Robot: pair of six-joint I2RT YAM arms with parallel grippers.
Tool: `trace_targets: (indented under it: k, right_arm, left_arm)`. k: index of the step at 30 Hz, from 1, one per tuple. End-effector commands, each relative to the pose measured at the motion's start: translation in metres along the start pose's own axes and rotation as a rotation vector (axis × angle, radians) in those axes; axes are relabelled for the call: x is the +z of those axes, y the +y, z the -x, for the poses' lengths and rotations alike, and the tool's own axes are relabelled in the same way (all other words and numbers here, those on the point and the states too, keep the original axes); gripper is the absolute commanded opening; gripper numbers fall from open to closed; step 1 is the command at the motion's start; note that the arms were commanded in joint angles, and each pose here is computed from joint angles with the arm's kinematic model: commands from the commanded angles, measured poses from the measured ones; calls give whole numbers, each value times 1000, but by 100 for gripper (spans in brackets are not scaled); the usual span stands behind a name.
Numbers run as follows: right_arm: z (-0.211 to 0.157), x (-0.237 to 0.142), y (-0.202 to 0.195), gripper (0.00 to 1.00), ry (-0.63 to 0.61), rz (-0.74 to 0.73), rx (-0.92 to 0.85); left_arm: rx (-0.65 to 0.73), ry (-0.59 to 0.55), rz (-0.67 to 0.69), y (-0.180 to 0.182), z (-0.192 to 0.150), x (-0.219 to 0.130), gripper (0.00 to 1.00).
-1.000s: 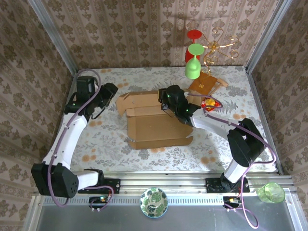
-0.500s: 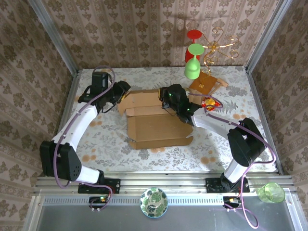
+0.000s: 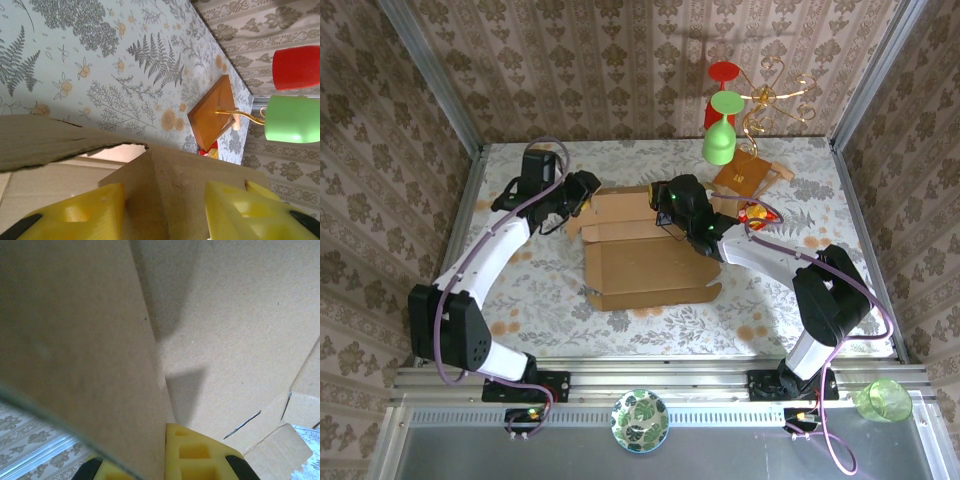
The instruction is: Fold the paper box
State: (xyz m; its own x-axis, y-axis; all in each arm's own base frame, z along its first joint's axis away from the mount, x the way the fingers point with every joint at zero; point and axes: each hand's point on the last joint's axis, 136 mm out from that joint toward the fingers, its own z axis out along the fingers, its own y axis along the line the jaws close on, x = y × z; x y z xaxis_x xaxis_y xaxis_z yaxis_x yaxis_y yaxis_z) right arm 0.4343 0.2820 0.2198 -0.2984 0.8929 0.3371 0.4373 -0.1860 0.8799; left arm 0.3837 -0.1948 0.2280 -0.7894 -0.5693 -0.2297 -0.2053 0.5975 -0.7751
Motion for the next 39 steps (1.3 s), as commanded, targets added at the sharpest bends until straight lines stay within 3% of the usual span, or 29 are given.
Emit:
trace_targets:
  k: [1, 3, 7, 9, 11, 13, 16, 21, 23, 26, 31, 39]
  right_arm:
    - [0, 4, 1, 0, 9, 14, 33]
    - [0, 5, -1, 0, 10, 12, 34]
    - [0, 3, -2, 0, 9, 11, 26]
    - [2, 2, -6, 0, 4, 7, 21]
    - [5, 0, -10, 0, 0, 4, 15]
    - [8, -3, -16, 0, -5, -4, 17]
    - [13, -8, -19, 0, -22, -10, 18]
    - [17, -8, -15, 0, -45, -15, 24]
    - [17, -8, -13, 0, -53, -27, 26]
    - [18, -8, -13, 0, -71, -54, 40]
    - [21, -14, -11, 0, -108, -112, 61]
    - [14, -29, 3, 0, -120, -176, 76]
  left_arm:
    - [-2, -8, -30, -13, 0, -6, 42]
    - [-14, -16, -30, -10, 0, -5, 36]
    - [-27, -27, -26, -7, 1, -6, 14]
    - [-18, -46, -22, -5, 4, -10, 17]
    - [-16, -71, -19, -2, 12, -21, 36]
    - [-14, -107, -20, 3, 23, -35, 45]
    - [-23, -165, 20, 24, 37, -59, 45]
    - [68, -199, 40, 40, 22, -86, 27]
    - [69, -143, 43, 53, -4, -79, 20]
    - [44, -63, 68, 80, -46, -64, 18]
    - [-15, -114, 0, 105, -57, -37, 17]
    - [47, -137, -29, 124, -46, 18, 44]
